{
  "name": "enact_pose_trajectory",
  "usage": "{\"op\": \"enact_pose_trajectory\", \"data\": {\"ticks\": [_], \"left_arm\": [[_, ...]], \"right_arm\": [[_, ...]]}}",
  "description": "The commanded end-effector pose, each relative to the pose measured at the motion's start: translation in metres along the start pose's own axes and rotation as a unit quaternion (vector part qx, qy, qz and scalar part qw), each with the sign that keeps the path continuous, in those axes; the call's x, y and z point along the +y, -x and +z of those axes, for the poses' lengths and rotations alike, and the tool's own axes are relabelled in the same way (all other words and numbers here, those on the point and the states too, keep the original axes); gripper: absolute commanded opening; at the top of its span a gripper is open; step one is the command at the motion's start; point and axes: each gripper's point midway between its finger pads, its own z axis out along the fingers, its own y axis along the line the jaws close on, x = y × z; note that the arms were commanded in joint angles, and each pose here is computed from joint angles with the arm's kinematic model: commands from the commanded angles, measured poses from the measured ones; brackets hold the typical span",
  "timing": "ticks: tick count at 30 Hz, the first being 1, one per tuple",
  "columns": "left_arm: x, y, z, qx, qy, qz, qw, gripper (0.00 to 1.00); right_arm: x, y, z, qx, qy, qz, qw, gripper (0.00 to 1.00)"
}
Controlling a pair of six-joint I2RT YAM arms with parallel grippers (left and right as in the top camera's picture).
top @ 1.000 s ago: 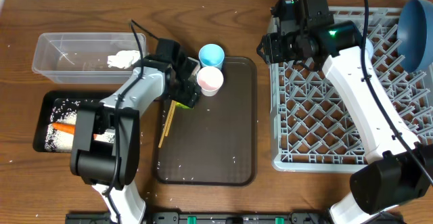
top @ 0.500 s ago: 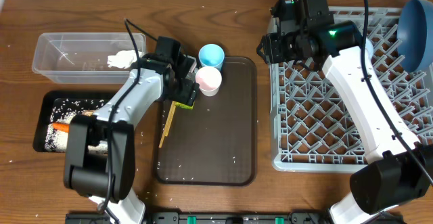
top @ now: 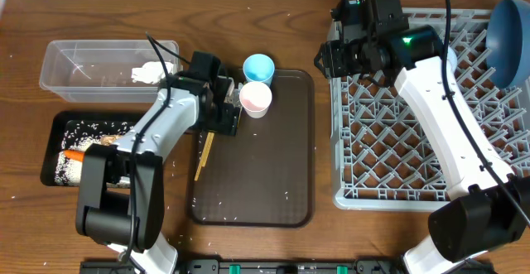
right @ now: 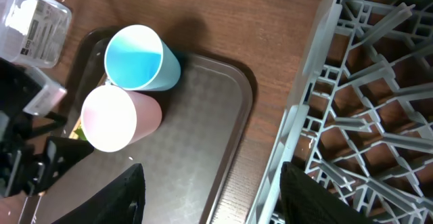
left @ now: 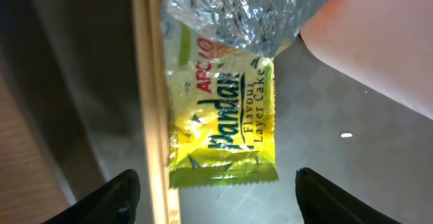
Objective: Sort waste into correct bins and load items into the dishwasher rack
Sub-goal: 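Grasp the foil and yellow wrapper with the left gripper, then carry the wrapper left and release it into the clear bin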
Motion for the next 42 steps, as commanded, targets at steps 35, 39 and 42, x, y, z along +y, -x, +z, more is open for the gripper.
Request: {"op": "enact_pose_trajectory", "data": {"ticks": [35,39,42], "left_arm": [[-0.002,0.003,0.039,-0.023,0.058,-0.109,0.992,0.31],[-0.003,0.007,0.033,-0.029,0.056,-0.109,0.992,0.11],[-0.005,0.012,0.022,-0.042,0.054,-0.108,0.992,0.06]], "right_arm": [[-0.005,-0.005,0.001,0.012,-0.005,0.0,1.0,0.57],[-0.004,-0.005,0.001,0.012,-0.005,0.0,1.0,0.57],[-0.005,-0.005,0.001,0.012,-0.005,0.0,1.0,0.57]]}}
